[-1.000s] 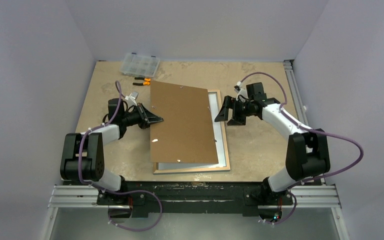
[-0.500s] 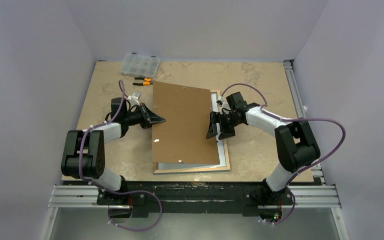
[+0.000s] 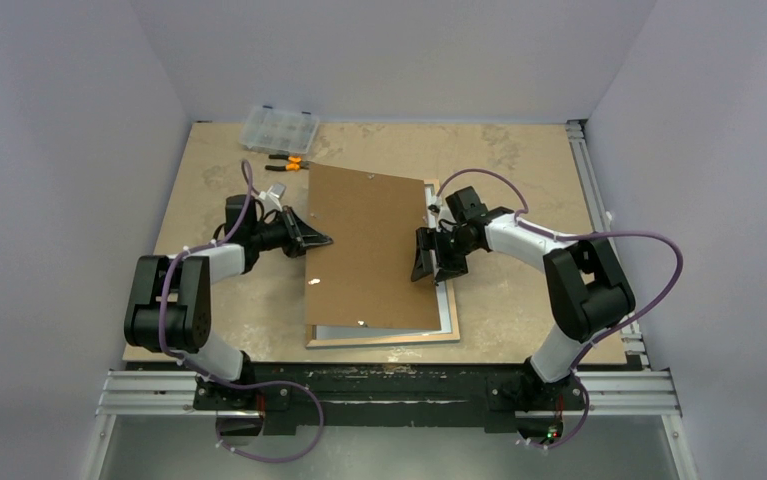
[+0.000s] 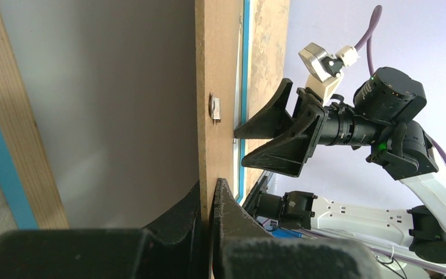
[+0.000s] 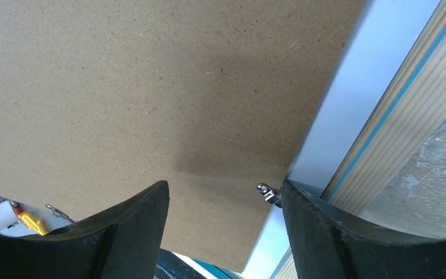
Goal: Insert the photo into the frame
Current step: Adjust the photo frame item.
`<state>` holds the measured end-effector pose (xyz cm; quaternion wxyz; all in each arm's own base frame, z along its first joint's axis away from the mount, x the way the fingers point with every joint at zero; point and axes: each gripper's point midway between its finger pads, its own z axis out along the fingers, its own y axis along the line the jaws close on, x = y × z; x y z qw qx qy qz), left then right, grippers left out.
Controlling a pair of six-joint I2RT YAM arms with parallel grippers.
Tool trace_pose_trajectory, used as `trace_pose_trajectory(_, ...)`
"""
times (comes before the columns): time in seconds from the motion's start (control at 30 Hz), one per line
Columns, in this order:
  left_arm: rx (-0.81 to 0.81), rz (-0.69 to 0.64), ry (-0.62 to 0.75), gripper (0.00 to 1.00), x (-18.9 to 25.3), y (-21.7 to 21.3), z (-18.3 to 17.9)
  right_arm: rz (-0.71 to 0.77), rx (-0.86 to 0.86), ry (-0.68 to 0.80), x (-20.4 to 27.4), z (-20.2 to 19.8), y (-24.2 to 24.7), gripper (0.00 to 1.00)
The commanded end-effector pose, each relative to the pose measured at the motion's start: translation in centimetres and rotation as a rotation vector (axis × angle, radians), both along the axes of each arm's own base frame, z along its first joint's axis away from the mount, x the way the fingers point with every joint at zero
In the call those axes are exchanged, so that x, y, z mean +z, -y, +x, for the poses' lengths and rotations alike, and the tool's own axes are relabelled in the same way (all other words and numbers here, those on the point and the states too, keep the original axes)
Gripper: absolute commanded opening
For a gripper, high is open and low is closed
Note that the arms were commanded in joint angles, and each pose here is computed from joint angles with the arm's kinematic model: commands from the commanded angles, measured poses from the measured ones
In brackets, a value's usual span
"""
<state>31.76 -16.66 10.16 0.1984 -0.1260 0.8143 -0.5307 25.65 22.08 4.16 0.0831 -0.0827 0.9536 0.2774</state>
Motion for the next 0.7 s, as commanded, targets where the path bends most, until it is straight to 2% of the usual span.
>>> trace_pose_trajectory(0.0, -0.02, 0.066, 0.04, 0.0, -1.3, 0.3, 0.3, 0.021, 0.044, -0.002, 0.5, -0.8, -0.6, 0.69)
trace_pose_trajectory(0.67, 0.153, 0.183, -0.049, 0.0, -4.1, -1.2, 1.1, 0.037, 0.078, -0.079, 2.0, -3.3, -1.7, 0.65)
